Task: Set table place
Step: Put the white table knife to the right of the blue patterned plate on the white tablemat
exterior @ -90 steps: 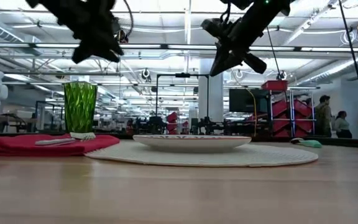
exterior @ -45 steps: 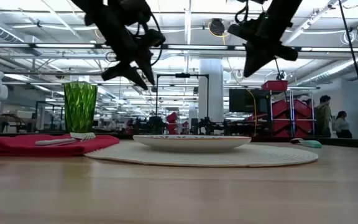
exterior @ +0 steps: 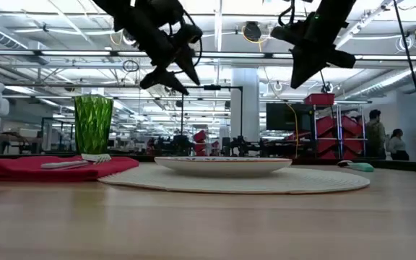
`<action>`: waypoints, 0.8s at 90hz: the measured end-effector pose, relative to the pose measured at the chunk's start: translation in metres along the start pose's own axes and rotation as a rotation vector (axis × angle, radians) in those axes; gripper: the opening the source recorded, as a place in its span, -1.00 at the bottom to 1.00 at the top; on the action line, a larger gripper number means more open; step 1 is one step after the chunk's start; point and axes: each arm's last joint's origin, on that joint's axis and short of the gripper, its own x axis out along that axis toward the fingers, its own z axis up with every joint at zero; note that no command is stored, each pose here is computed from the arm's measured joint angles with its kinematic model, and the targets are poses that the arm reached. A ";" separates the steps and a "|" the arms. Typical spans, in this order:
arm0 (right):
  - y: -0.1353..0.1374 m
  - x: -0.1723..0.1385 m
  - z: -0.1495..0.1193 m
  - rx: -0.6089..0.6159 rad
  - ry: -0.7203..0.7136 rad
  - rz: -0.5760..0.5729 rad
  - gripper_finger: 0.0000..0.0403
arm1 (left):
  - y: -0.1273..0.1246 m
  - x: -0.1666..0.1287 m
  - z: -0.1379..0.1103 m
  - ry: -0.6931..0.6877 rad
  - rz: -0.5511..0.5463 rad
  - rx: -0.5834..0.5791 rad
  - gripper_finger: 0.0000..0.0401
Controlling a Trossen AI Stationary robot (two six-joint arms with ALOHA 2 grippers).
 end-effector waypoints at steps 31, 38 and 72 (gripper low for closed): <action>-0.030 -0.036 0.014 -0.280 -0.083 0.118 -1.00 | 0.001 0.006 0.006 -0.076 0.081 -0.255 -0.16; -0.037 -0.042 0.018 -0.337 -0.121 0.117 -1.00 | -0.003 0.012 0.011 -0.061 0.096 -0.292 -0.16; -0.058 -0.042 0.016 -0.433 -0.143 0.201 -1.00 | -0.004 0.055 0.025 0.063 0.311 -0.458 -0.16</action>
